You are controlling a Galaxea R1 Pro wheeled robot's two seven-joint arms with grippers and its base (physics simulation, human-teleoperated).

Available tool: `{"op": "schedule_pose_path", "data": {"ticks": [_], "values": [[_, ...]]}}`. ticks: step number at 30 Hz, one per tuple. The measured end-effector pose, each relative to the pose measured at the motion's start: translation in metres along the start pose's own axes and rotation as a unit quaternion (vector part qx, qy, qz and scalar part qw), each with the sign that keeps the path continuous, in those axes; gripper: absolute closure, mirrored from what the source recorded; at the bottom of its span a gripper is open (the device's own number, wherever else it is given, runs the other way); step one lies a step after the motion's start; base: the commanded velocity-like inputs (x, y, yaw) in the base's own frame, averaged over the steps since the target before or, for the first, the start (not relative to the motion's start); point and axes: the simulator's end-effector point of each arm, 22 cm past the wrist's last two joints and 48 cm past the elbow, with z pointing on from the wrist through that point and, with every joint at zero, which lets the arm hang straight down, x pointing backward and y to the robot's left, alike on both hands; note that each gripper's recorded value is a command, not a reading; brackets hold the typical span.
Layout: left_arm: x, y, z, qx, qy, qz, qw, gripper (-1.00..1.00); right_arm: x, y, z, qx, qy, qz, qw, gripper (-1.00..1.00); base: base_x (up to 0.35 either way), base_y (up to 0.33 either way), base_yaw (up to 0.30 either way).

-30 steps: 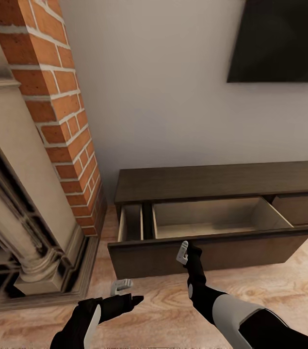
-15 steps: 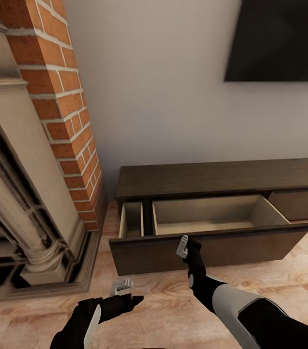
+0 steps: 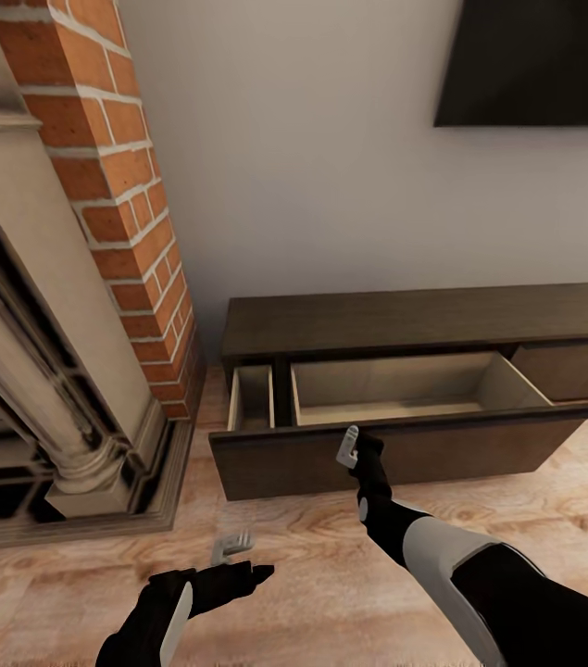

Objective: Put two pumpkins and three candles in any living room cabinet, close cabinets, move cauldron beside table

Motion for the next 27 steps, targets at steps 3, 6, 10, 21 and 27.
{"op": "schedule_pose_path", "data": {"ticks": [3, 6, 10, 21, 27], "values": [[0.003, 0.004, 0.005, -0.001, 0.005, -0.003, 1.0000, -1.00, -0.001, -0.003, 0.008, 0.003, -0.001, 0.001, 1.0000, 1.00, -0.125, 0.000, 0.000], [-0.007, -0.008, -0.011, 0.002, -0.010, 0.007, 0.9999, -1.00, 0.008, 0.053, -0.043, -0.037, -0.001, -0.013, 0.9992, -1.00, -0.125, 0.000, 0.000], [-0.018, -0.024, -0.032, 0.007, -0.030, 0.019, 0.9993, -1.00, 0.004, 0.039, -0.066, -0.029, -0.003, -0.012, 0.9995, -1.00, -0.125, 0.000, 0.000], [-0.014, -0.018, -0.024, 0.006, -0.023, 0.014, 0.9996, -1.00, 0.006, 0.053, -0.062, -0.041, -0.002, -0.010, 0.9991, -1.00, -0.125, 0.000, 0.000], [-0.013, -0.018, -0.024, 0.005, -0.022, 0.014, 0.9996, -1.00, 0.018, 0.059, -0.065, -0.047, 0.027, 0.027, 0.9982, -1.00, -0.125, 0.000, 0.000]]}}
